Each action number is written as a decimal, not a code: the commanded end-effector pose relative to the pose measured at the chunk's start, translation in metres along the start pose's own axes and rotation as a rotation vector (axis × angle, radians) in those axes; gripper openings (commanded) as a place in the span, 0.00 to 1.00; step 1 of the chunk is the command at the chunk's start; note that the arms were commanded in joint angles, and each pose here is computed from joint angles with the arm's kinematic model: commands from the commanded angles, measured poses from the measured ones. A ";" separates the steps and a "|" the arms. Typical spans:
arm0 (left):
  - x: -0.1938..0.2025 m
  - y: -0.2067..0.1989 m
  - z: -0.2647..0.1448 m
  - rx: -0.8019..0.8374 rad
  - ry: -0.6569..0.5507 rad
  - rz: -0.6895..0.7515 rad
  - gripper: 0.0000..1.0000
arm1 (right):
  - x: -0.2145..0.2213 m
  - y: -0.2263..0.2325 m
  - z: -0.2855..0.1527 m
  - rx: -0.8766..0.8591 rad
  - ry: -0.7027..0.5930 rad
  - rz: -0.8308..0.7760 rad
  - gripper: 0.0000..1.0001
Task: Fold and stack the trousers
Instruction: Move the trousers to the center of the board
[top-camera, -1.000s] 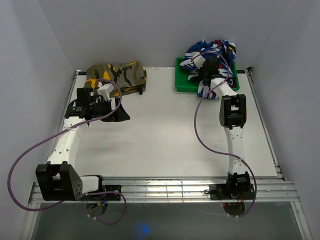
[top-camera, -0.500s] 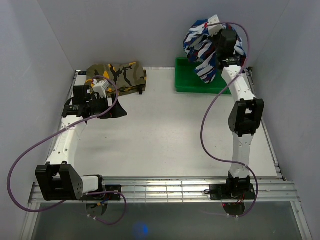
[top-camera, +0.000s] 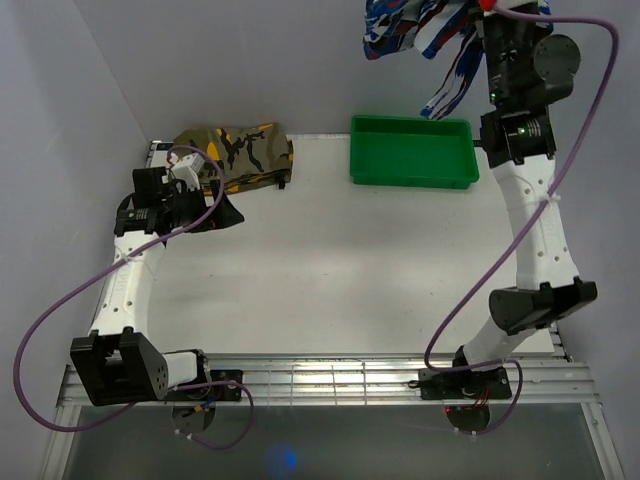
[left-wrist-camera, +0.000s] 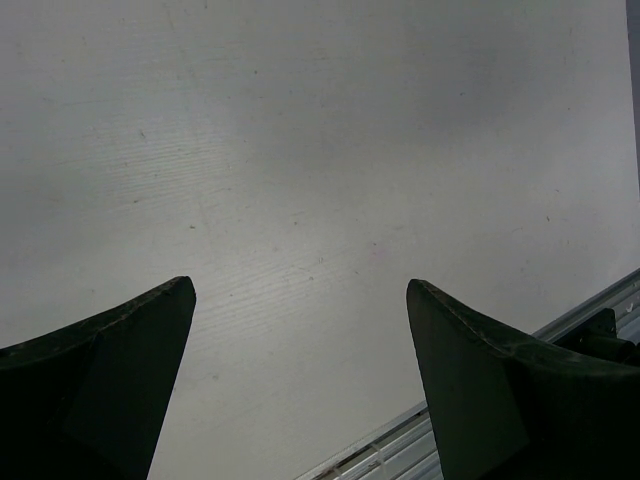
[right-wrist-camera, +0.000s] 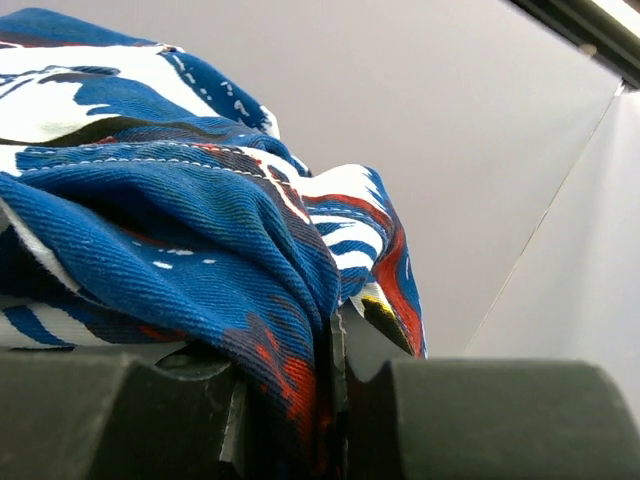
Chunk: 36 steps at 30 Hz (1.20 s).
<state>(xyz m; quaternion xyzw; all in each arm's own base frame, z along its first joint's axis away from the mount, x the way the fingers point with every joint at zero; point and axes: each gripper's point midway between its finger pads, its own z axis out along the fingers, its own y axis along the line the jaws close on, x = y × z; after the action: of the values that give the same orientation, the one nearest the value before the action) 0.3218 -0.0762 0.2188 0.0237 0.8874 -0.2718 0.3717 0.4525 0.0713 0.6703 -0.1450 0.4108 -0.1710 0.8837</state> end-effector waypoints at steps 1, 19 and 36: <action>-0.027 -0.016 -0.026 0.022 -0.099 0.038 0.98 | -0.082 -0.028 -0.033 -0.012 -0.189 0.073 0.08; -0.033 -0.047 -0.073 0.076 -0.162 0.156 0.98 | 0.031 0.223 -0.271 -1.024 0.149 0.374 0.08; 0.105 -0.065 -0.009 0.248 0.227 0.667 0.94 | 0.260 0.311 -0.415 -0.912 1.291 0.914 0.65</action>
<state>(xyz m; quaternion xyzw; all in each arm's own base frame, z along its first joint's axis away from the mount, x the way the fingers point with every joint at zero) 0.2354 -0.1154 0.1906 0.3366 0.8414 -0.2504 0.3407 0.3496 0.2188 0.1128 -0.2107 0.8494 0.3294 0.3543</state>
